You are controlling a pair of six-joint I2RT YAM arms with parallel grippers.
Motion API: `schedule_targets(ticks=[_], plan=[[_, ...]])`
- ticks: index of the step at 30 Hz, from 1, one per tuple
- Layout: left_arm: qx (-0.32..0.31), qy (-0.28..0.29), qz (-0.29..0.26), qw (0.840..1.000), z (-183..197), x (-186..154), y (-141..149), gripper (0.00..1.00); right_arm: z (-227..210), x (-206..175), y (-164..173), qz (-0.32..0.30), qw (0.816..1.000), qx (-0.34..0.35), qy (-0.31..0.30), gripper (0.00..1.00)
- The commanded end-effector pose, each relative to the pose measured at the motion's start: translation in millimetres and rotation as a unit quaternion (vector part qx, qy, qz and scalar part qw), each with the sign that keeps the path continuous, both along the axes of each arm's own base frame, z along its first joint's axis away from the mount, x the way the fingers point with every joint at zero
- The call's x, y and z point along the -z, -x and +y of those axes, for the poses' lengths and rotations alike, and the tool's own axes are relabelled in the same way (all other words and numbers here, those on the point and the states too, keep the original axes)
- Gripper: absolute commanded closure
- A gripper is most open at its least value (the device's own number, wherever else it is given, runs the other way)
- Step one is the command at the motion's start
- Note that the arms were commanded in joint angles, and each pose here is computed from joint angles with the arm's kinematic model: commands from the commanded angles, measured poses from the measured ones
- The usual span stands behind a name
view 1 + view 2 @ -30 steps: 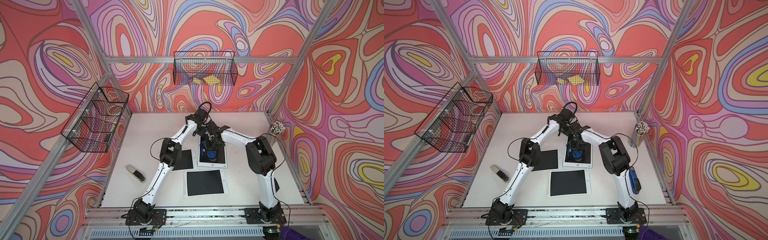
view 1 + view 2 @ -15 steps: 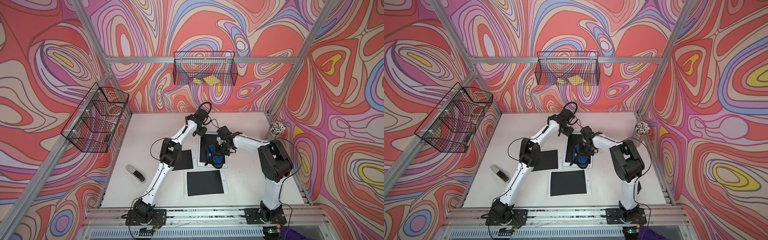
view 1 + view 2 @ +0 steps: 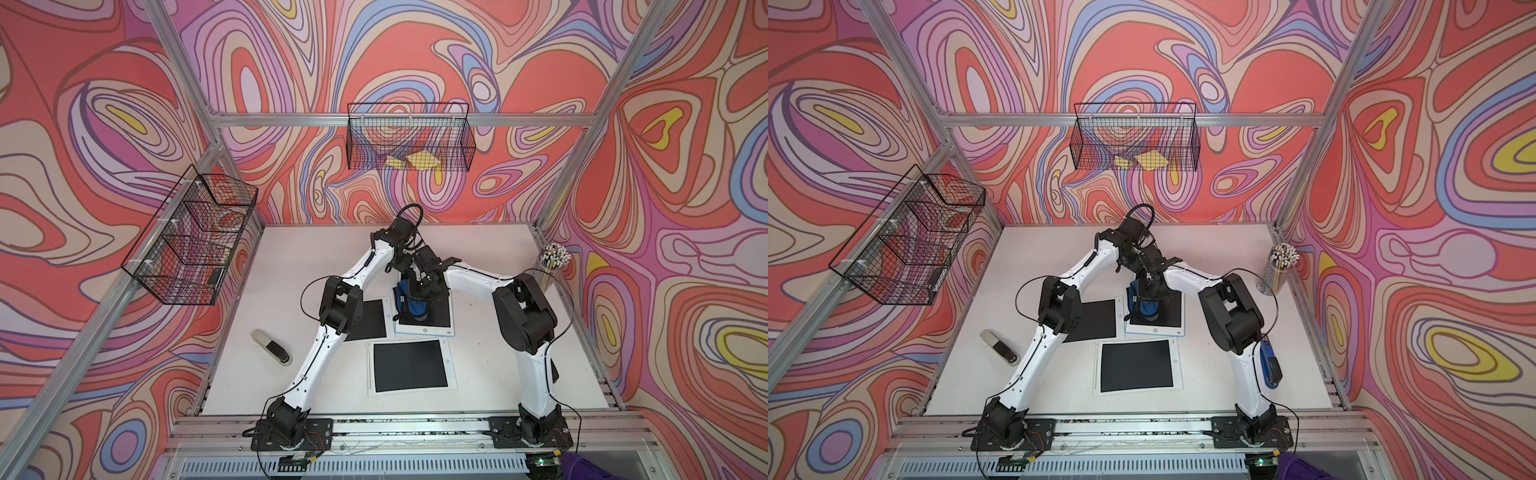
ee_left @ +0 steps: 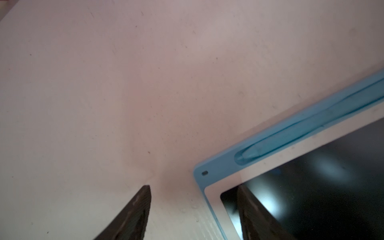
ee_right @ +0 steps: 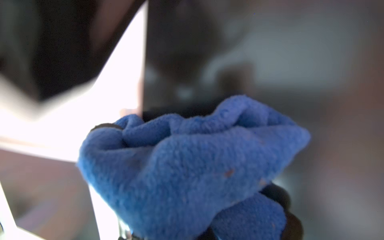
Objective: Wipe the drawing tablet
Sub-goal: Wipe the dirt from the drawing tablet.
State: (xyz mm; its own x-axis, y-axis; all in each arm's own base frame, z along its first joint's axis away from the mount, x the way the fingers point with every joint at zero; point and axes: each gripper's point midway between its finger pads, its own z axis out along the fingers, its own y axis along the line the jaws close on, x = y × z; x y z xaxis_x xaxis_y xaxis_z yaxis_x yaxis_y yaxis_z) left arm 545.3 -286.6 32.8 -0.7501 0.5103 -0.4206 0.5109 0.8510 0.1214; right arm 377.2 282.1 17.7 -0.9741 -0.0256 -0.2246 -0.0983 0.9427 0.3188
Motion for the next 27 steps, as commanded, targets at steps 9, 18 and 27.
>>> schedule_targets(ticks=[9, 18, 27], plan=[[0.010, -0.053, 0.090, 0.994, 21, 48, 37, 0.31, -95, 109, 80, 0.212, 0.963, 0.127, 0.104, 1.00], [0.011, -0.054, 0.089, 0.994, 21, 45, 37, 0.31, -149, 92, -15, 0.172, 0.957, 0.223, 0.073, 1.00], [0.011, -0.052, 0.087, 0.995, 21, 44, 36, 0.31, -118, 78, 70, 0.185, 0.967, 0.140, 0.100, 1.00]])
